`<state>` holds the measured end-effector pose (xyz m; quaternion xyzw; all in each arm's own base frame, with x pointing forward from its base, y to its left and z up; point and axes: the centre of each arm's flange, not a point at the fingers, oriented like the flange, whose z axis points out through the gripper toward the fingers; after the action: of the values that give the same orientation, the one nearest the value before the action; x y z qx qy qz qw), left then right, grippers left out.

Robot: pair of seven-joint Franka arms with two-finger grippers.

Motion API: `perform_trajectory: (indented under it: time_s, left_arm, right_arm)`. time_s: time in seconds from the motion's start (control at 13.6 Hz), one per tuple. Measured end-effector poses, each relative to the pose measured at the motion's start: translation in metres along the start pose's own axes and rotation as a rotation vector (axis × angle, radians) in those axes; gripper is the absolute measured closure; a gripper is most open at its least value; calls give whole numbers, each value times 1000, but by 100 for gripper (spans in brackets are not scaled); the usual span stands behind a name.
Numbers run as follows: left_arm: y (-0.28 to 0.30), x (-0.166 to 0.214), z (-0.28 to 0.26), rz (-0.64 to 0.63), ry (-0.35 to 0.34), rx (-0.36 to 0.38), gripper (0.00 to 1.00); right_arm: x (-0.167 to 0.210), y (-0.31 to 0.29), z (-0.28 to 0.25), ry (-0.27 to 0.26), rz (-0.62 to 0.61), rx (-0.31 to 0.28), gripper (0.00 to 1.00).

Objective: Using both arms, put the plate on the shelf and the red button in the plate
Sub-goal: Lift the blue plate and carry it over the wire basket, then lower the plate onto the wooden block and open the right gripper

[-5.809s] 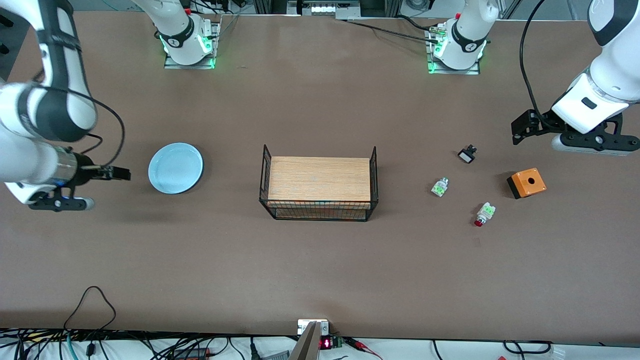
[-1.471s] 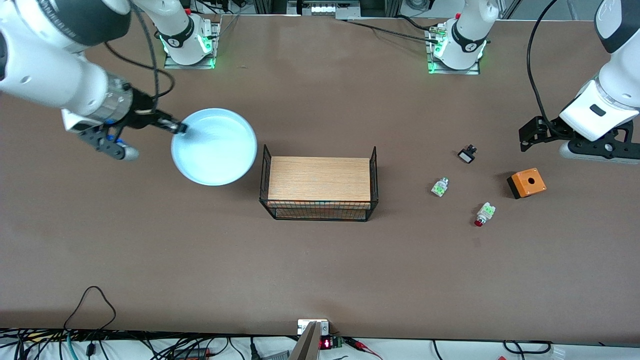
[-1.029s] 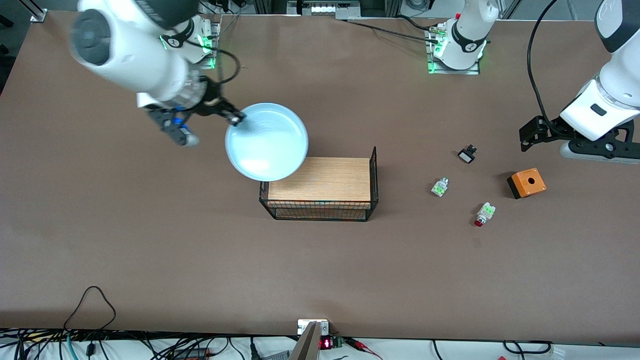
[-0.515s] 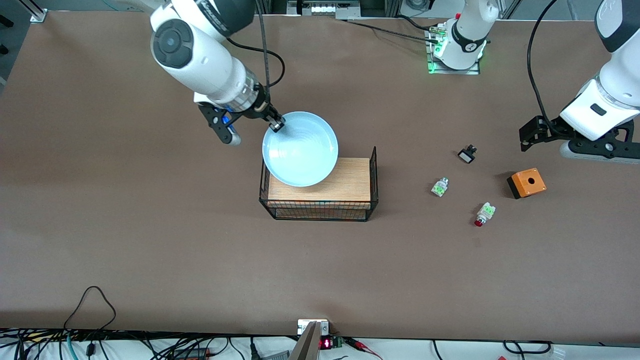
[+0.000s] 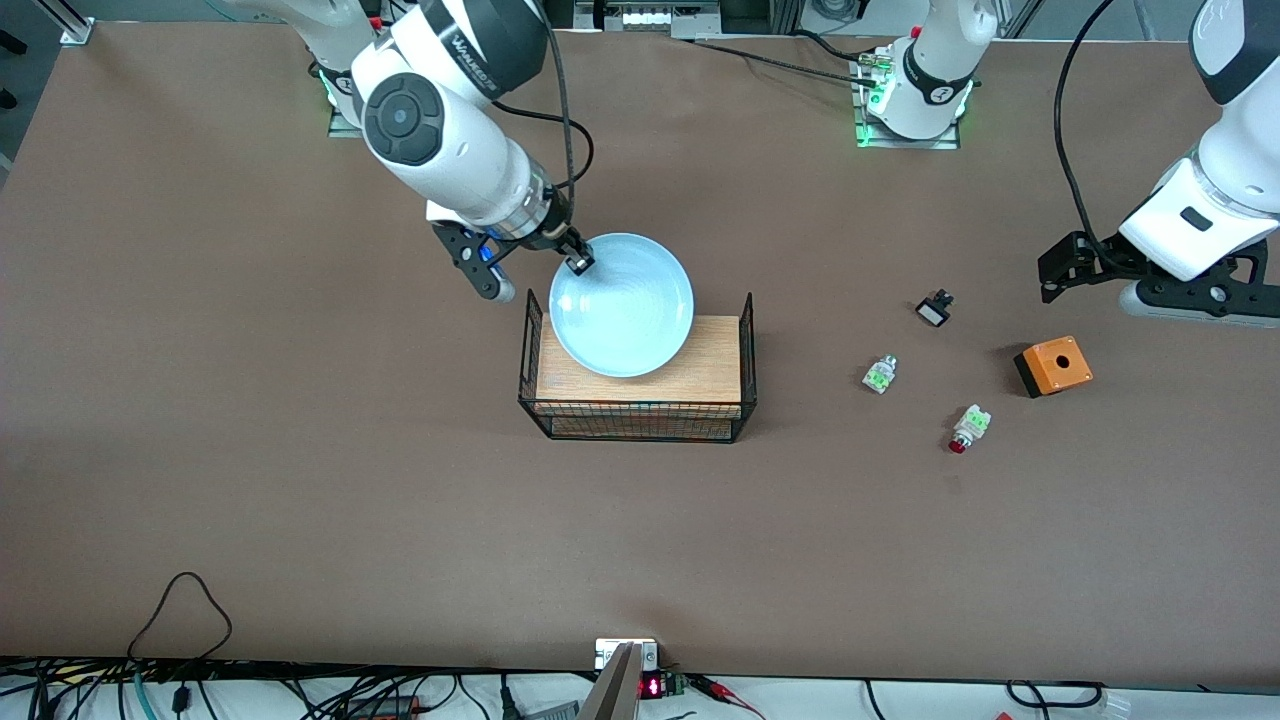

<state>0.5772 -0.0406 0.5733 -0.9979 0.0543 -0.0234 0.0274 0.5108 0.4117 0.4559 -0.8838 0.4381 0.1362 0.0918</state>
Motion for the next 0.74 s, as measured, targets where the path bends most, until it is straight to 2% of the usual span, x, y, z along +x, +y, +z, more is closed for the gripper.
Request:
perform_trajectory:
  time_s: [0.74]
  left_arm:
    - [0, 0, 0, 1, 0, 0, 0]
  right_arm:
    - [17, -15, 44, 13, 11, 8, 97]
